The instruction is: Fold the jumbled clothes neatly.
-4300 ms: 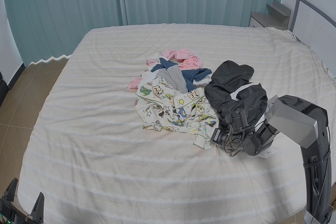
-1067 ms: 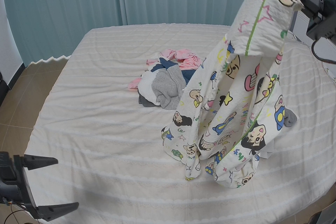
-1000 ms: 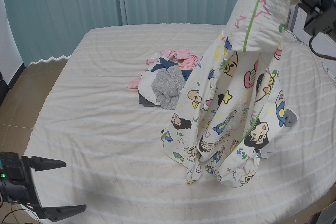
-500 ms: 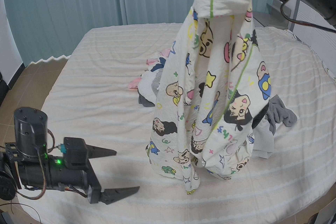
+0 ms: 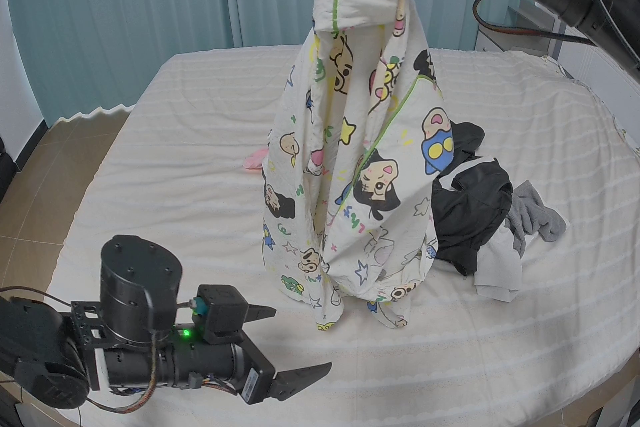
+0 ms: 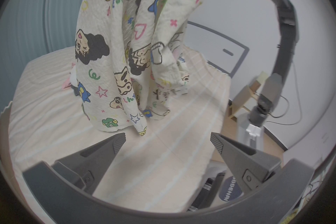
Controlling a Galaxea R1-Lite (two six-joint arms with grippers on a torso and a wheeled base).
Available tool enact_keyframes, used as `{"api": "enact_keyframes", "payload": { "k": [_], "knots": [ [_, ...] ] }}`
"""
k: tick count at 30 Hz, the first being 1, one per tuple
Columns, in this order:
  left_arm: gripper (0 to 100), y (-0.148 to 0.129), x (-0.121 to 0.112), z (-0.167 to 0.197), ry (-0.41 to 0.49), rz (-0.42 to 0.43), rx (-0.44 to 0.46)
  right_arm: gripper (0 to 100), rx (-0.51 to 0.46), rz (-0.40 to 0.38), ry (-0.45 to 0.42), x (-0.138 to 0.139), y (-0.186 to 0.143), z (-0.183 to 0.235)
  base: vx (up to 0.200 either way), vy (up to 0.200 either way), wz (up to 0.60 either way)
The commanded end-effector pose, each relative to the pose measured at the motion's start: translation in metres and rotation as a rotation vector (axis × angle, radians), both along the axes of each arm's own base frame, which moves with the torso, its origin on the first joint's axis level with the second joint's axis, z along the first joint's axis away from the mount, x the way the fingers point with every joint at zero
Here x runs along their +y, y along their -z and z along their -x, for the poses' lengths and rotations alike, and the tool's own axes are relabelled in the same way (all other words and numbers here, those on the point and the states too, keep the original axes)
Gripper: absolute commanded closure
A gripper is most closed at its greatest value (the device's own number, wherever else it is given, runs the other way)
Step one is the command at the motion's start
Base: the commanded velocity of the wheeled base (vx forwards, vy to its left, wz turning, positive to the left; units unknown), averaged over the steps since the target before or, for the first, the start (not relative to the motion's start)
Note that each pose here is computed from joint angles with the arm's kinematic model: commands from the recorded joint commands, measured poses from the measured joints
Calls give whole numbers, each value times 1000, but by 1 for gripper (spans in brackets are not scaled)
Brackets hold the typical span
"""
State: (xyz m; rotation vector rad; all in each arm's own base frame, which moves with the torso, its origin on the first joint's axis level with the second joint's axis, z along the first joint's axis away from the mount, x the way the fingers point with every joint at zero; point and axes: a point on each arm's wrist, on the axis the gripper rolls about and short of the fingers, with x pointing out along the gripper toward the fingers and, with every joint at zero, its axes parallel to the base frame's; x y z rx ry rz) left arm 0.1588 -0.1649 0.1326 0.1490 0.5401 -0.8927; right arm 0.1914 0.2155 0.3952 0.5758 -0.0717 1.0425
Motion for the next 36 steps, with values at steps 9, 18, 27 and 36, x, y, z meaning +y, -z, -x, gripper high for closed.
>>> {"api": "enact_keyframes", "payload": {
  "k": [9, 18, 27, 36],
  "knots": [
    [0, 67, -45, -37, -391, -124, -128, 100, 13, -33, -4, -11, -6, 9, 0, 0, 0],
    [0, 65, -65, -41, -416, -16, -205, 100, 27, -41, -9, -15, -5, 13, 0, 0, 0],
    [0, 63, -79, -38, -436, 43, -199, 100, 32, -46, -10, -17, -6, 14, 0, 0, 0],
    [0, 67, -97, -49, -474, 115, -222, 100, 49, -34, -8, -17, 0, 13, 0, 0, 0]
  ]
}}
